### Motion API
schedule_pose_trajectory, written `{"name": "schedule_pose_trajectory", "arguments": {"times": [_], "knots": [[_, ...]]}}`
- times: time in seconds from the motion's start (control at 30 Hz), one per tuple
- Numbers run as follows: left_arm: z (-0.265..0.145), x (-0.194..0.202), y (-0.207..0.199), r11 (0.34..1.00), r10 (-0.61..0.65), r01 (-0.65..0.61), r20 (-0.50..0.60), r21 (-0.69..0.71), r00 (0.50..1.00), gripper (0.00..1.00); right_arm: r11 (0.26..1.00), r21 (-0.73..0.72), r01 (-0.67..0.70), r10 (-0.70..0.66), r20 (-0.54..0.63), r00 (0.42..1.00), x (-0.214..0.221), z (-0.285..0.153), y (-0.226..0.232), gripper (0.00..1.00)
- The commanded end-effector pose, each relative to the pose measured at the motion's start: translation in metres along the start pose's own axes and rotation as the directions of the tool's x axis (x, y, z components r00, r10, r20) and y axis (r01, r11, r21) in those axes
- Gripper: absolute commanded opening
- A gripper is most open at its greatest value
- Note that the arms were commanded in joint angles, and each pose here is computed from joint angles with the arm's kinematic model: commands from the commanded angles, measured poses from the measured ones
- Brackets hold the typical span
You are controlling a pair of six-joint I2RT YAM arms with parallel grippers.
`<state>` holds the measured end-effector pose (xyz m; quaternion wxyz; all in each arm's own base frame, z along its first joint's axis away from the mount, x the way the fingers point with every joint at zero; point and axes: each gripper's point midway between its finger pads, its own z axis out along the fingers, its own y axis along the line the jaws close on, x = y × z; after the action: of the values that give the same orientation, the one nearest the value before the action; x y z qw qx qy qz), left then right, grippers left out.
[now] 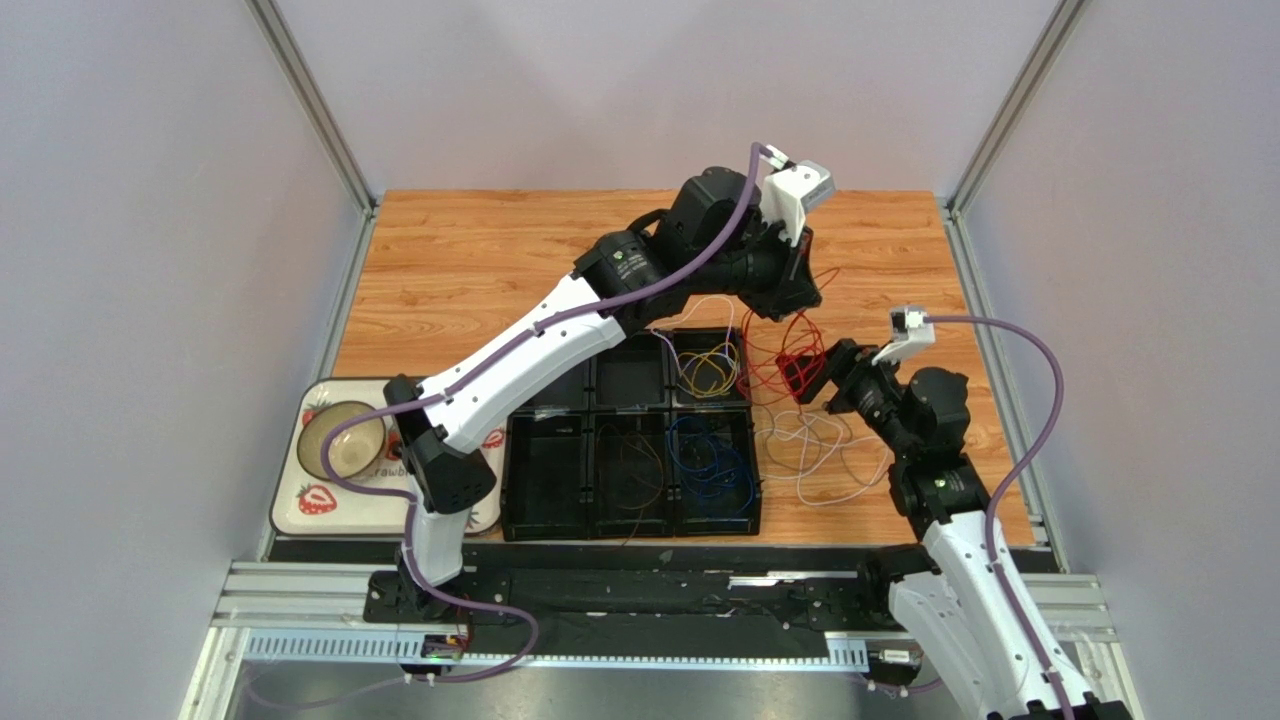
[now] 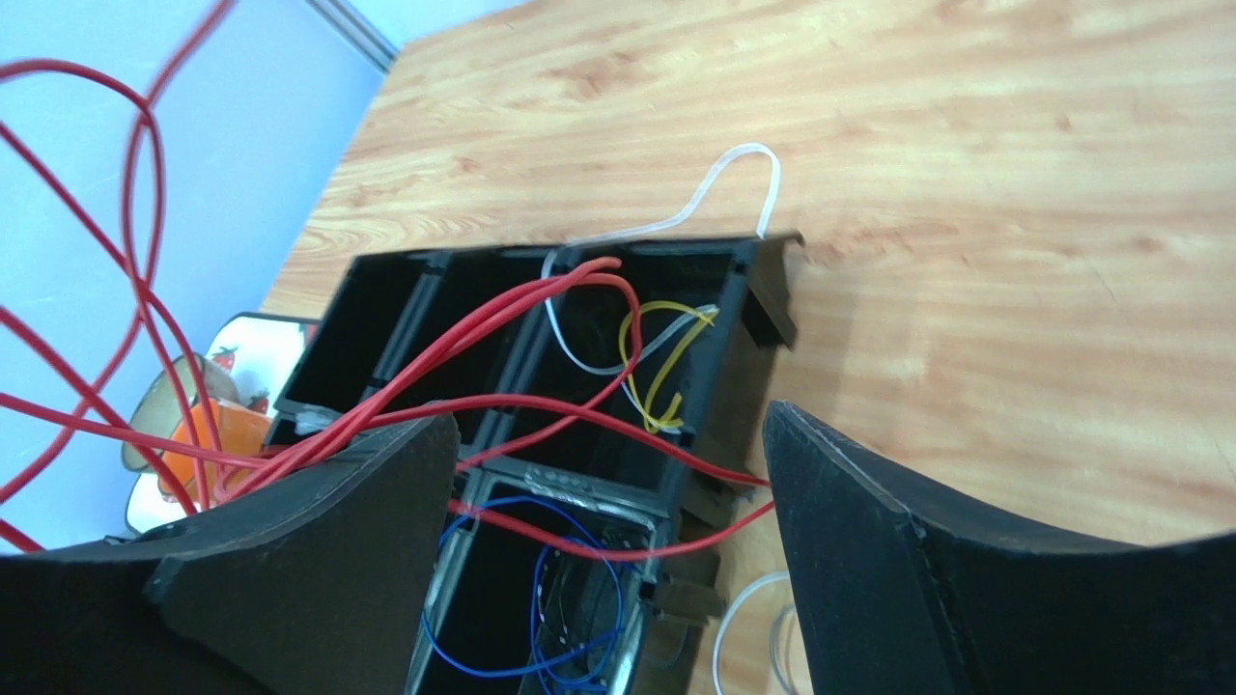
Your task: Untangle the cables
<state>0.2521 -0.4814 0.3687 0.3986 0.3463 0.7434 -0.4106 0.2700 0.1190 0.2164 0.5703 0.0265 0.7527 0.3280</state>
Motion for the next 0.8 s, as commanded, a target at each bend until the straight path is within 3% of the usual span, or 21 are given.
{"name": "schedule_pose_trajectory", "arguments": {"times": [0.0,0.17,0.37,0.47,0.57,0.63,0.77], "knots": [[-0.033,-0.030,-0.027,0.998,-0.001,-0.003,0.066,0.069,0.998,0.00,0.985,-0.130,0.118,-0.098,0.153,0.983,-0.036,-0.002,0.031,0.80],[-0.039,-0.030,-0.031,0.995,-0.011,0.006,0.058,0.099,0.998,0.00,0.977,-0.122,0.177,-0.147,0.219,0.965,-0.045,-0.010,0.033,0.75],[-0.053,-0.040,-0.041,0.983,-0.049,0.036,0.066,0.178,0.997,0.00,0.966,-0.150,0.212,-0.165,0.280,0.946,-0.048,-0.020,0.040,0.57],[-0.060,-0.044,-0.040,0.980,-0.063,0.048,0.071,0.193,0.996,0.00,0.961,-0.182,0.209,-0.150,0.296,0.944,-0.048,-0.023,0.046,0.44],[-0.065,-0.046,-0.036,0.983,-0.062,0.048,0.076,0.179,0.995,0.00,0.958,-0.205,0.202,-0.143,0.272,0.952,-0.044,-0.023,0.049,0.24],[-0.067,-0.045,-0.032,0.985,-0.063,0.050,0.074,0.166,0.995,0.00,0.967,-0.178,0.185,-0.132,0.273,0.953,-0.045,-0.024,0.045,0.00],[-0.074,-0.046,-0.028,0.988,-0.060,0.048,0.079,0.148,0.995,0.00,0.985,-0.092,0.144,-0.111,0.294,0.949,-0.052,-0.028,0.032,0.00]]}}
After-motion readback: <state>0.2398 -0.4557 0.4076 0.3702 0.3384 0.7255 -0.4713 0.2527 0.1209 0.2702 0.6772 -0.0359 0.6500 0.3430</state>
